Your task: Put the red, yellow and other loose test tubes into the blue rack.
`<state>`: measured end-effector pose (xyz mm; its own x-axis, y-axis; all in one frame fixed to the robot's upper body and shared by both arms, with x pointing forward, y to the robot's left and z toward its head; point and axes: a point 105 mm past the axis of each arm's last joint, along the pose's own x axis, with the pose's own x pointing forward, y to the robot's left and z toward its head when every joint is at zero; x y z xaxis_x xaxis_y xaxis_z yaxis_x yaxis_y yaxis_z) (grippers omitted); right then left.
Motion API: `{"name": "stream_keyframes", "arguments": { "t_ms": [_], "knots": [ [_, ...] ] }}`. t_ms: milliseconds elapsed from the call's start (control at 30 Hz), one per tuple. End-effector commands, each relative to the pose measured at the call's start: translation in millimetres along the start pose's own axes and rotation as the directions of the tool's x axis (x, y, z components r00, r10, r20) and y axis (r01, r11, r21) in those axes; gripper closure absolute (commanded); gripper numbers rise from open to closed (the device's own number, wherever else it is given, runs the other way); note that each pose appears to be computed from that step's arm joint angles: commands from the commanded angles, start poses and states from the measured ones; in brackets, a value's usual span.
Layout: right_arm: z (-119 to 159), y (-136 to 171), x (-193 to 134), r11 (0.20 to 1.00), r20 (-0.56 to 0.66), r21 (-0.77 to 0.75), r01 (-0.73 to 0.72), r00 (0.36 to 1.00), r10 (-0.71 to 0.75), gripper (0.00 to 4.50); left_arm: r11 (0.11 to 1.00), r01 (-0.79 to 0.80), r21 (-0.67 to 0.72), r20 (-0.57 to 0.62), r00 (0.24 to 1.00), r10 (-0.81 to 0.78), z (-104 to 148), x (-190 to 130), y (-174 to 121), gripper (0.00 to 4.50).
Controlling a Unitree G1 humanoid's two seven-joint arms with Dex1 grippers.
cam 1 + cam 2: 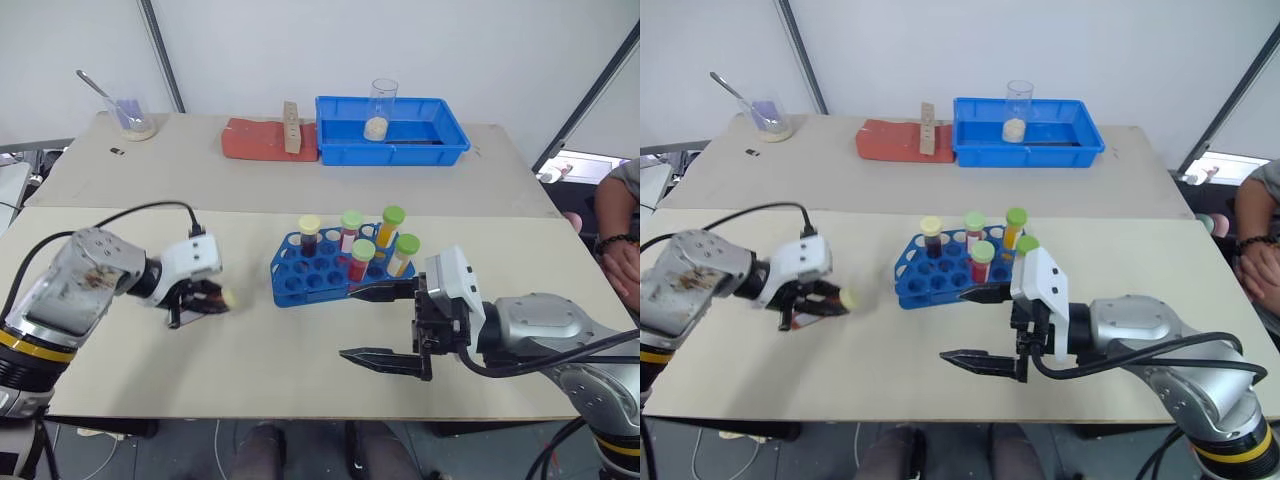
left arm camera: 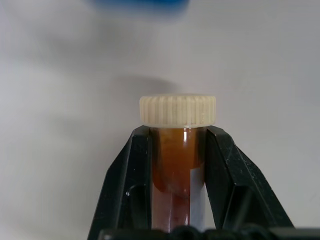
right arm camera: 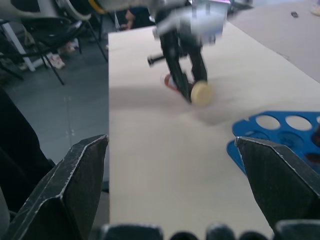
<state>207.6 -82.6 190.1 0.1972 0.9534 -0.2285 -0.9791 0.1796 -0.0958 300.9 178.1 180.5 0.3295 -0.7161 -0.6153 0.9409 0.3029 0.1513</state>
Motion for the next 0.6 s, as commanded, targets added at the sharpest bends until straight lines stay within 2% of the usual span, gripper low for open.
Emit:
{"name": "stream_keyframes", "arguments": {
  "t_ms": [33, 133, 300, 600],
  "knots": [
    [6, 6, -15, 0.998, -0.035, -0.069, -0.007, 0.999, 0.004, 0.00, 0.998, -0.011, 0.058, 0.317, 0.948, -0.008, 67, -14, -5, 3.57],
    [3, 6, -23, 0.998, -0.072, -0.070, 0.000, 0.997, -0.005, 0.00, 1.000, -0.015, 0.026, 0.447, 0.895, 0.002, 89, -2, -8, 3.57],
    [3, 3, -32, 0.996, -0.105, -0.080, 0.046, 0.993, -0.054, 0.00, 0.995, -0.093, -0.023, 0.577, 0.812, 0.089, 95, 29, -6, 3.57],
    [-5, 1, -38, 0.989, -0.165, -0.066, 0.135, 0.976, -0.144, 0.00, 0.984, -0.162, -0.075, 0.655, 0.736, 0.171, 86, 72, -6, 3.57]
  ]
}}
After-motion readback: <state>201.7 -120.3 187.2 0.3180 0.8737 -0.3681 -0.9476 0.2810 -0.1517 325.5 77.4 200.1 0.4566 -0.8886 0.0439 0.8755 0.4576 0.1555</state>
